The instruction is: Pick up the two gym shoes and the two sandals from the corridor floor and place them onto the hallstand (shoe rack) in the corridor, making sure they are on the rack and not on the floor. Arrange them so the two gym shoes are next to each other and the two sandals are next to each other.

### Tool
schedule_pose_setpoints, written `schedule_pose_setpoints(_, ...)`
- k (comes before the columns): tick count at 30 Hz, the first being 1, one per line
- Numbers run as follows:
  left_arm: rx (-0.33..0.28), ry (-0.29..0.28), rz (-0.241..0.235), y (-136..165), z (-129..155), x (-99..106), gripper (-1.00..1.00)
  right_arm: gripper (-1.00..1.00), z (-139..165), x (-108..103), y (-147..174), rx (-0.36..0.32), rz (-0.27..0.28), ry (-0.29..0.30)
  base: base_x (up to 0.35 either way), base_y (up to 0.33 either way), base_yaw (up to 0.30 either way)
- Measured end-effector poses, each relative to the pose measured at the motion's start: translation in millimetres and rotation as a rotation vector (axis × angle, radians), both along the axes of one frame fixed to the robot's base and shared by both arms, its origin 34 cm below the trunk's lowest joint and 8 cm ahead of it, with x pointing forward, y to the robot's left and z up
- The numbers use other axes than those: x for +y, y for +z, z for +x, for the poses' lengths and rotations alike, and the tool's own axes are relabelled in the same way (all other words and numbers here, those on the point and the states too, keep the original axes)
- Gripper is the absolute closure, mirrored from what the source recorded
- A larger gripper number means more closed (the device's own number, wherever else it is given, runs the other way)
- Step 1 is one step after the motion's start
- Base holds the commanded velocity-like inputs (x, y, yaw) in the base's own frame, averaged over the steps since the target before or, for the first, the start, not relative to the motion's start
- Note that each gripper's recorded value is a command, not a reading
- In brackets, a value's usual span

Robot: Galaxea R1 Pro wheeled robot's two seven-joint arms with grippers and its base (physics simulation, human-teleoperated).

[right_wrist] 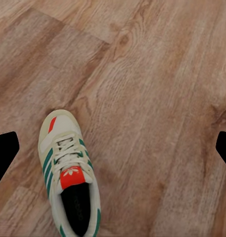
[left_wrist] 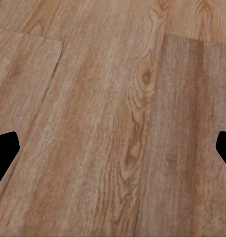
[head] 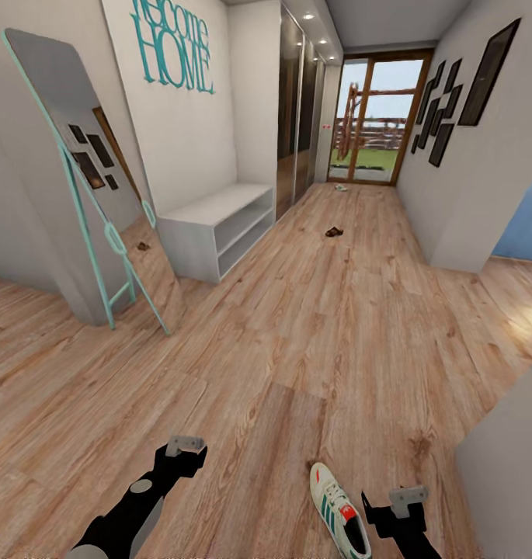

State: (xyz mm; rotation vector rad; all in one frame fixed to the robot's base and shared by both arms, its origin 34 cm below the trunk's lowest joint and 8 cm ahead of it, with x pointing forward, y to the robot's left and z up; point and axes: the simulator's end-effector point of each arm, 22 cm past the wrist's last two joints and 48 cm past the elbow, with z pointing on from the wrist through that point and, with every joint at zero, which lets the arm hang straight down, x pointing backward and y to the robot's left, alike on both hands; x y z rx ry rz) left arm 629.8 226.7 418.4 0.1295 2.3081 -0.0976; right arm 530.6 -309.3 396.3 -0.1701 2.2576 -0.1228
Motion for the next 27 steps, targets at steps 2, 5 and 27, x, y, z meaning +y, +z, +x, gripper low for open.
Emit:
schedule_pose_setpoints(2,0.003,-0.001,0.0,-6,-1,0,-1.0,-1.0,-2,-2,-5,0.004,-0.004,0.002,0.0,0.0,0.0)
schedule_pose_setpoints(5,0.007,-0.002,0.001,-14,-4,0,-1.0,-1.0,-5,-5,-14,0.012,-0.01,0.003,0.0,0.0,0.0)
schedule_pose_setpoints(27,0.032,-0.026,-0.021,-72,-17,-9,-1.0,-1.0,-19,-5,-70,0.037,-0.01,0.01,0.0,0.0,0.0)
